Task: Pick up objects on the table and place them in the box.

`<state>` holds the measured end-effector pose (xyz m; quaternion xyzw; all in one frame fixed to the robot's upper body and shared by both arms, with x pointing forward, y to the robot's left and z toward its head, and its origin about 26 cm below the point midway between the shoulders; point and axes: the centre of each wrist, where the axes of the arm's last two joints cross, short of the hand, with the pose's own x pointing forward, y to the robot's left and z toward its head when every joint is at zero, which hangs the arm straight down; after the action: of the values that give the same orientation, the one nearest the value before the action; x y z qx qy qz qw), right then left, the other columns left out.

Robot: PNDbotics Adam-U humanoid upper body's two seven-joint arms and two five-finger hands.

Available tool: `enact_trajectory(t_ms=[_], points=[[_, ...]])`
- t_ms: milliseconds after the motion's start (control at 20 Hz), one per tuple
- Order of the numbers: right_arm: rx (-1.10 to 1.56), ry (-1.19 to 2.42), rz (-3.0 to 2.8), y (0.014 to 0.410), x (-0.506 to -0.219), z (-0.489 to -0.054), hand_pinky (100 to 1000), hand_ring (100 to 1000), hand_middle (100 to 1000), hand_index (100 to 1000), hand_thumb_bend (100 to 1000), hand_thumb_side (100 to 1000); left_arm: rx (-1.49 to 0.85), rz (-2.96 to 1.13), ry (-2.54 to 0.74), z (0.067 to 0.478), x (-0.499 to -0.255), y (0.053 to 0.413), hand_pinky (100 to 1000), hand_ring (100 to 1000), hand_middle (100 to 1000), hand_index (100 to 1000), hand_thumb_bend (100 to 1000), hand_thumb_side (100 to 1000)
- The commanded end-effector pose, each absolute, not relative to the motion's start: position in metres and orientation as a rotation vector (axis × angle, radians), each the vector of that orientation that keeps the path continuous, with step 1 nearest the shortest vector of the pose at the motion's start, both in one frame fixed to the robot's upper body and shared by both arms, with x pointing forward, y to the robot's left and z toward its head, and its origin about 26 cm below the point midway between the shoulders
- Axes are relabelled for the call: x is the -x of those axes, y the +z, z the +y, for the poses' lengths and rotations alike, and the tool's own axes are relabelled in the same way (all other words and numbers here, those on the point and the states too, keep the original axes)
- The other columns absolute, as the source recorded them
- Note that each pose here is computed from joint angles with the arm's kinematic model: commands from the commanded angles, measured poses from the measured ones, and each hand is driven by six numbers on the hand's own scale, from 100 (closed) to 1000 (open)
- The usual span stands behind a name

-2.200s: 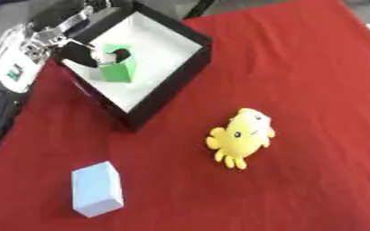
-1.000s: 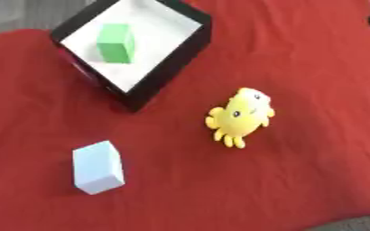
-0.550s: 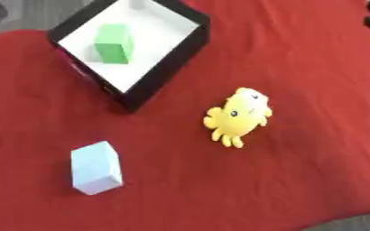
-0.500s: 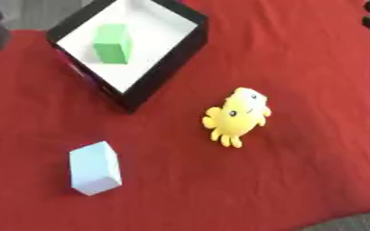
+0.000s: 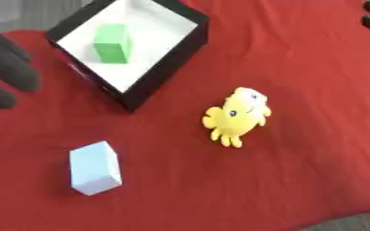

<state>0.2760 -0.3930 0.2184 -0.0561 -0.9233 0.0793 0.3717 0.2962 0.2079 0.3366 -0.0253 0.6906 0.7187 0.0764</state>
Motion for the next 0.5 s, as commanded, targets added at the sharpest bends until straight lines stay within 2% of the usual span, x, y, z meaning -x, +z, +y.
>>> enact_trajectory(t_ms=[50, 500], points=[[0.171, 0.248, -2.379, 0.227, -0.274, -0.395, 910, 873, 847, 963, 100, 594, 0.081, 1.513, 2.219, 0.203, -0.291, 0.345, 849, 822, 809, 894, 362, 387], [0.157, 0.254, -2.378, 0.227, -0.275, -0.394, 908, 868, 843, 961, 100, 594, 0.109, 1.353, 2.211, 0.177, -0.293, 0.336, 857, 829, 824, 889, 476, 284]])
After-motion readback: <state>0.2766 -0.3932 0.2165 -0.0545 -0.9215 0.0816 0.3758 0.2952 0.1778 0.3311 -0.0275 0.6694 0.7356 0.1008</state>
